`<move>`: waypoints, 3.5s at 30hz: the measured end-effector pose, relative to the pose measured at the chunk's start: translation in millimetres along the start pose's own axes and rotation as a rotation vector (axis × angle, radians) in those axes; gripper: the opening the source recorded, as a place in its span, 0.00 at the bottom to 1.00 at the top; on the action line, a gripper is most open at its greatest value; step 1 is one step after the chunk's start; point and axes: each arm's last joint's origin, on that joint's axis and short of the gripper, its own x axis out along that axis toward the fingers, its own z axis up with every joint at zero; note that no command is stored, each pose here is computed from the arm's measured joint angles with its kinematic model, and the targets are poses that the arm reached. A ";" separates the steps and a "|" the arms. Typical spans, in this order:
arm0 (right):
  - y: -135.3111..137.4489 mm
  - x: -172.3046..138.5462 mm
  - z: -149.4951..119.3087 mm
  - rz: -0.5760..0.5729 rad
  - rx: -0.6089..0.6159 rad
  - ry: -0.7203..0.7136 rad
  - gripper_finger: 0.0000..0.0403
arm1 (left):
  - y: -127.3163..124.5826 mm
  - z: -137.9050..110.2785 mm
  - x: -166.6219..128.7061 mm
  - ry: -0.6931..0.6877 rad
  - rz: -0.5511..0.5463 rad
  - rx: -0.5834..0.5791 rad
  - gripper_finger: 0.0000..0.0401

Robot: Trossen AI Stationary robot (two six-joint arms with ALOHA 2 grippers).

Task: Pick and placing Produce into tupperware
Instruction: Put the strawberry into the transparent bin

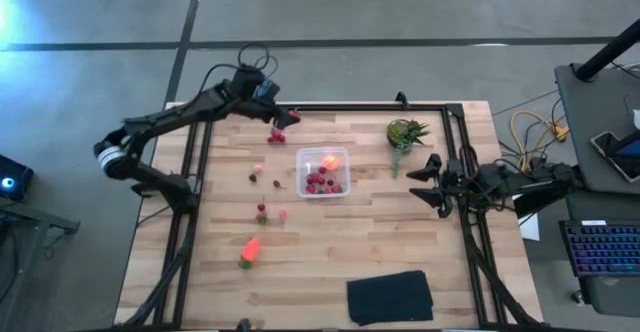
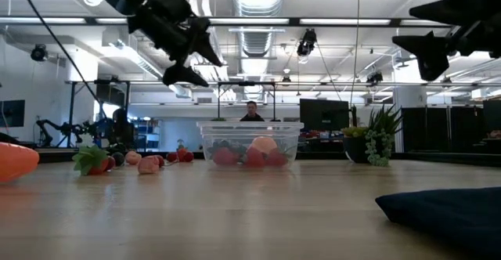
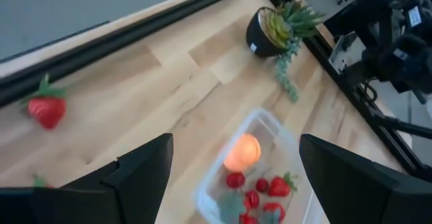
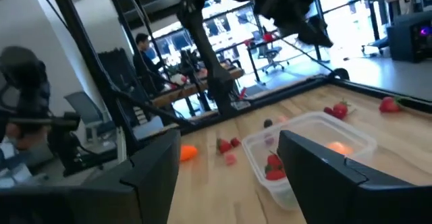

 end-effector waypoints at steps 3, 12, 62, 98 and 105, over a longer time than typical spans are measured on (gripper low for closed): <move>-0.4 0.6 -1.7 -0.003 0.033 0.007 0.60 | 4.9 13.2 8.3 0.002 0.012 -0.024 0.76; -2.1 0.5 -6.4 -0.019 -0.027 0.057 0.61 | 48.0 26.9 26.6 0.222 0.469 0.048 0.76; -2.2 0.4 -6.9 -0.022 0.001 0.064 0.60 | 80.9 28.6 118.7 0.170 0.548 -0.107 0.76; -2.2 0.4 -6.8 -0.022 0.001 0.064 0.61 | 106.9 7.0 153.8 0.276 0.611 -0.149 0.69; -2.2 0.4 -6.9 -0.022 0.001 0.064 0.61 | 105.1 12.4 152.9 0.246 0.605 -0.129 0.54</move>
